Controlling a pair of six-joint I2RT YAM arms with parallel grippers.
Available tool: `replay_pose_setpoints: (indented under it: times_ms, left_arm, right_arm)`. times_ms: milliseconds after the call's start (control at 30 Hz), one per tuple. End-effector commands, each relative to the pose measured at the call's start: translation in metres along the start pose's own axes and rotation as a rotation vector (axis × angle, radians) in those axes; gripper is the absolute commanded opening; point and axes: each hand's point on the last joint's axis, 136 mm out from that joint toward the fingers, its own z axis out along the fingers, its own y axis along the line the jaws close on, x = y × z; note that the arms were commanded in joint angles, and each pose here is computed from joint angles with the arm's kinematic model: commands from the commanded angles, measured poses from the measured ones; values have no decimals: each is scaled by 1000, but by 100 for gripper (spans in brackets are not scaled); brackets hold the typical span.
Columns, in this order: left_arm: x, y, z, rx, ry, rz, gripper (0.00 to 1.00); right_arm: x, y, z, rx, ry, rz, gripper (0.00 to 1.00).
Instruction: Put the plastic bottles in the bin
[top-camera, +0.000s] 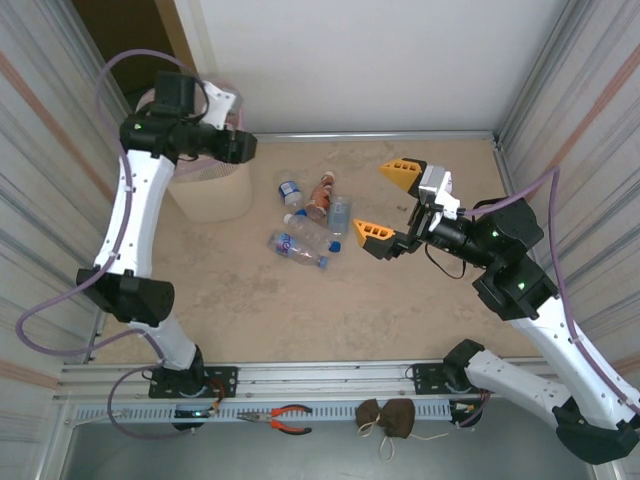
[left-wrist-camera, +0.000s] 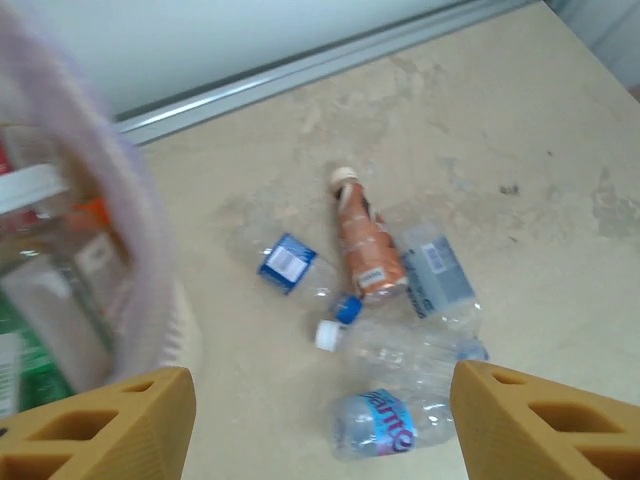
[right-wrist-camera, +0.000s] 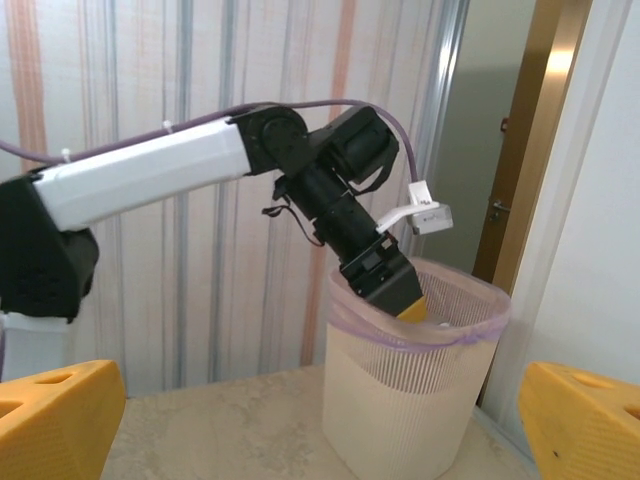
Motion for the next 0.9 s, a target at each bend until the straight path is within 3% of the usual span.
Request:
replay_pose_setpoints:
  times_ms: [0,67,267,533,867]
  left_arm:
    - [3,-17,1,-18,-22,-55,68]
    - [6,-28,7,-18,-43,-100,68]
    - [33,-32,29,-191,-99,-338,69]
    - [111,-19,71,-321,31,-796,68]
    - [175,-21,112,-363,159,-1138,77]
  right_arm:
    - [-1,2,-4,6,-3,-23,99]
    - [0,2,-4,6,-4,-22,99]
    - [2,3,-6,8,2,-18,99]
    - [6,4,-7,5,12,-9,99]
    - [8,3,-8,13,20,-9,99]
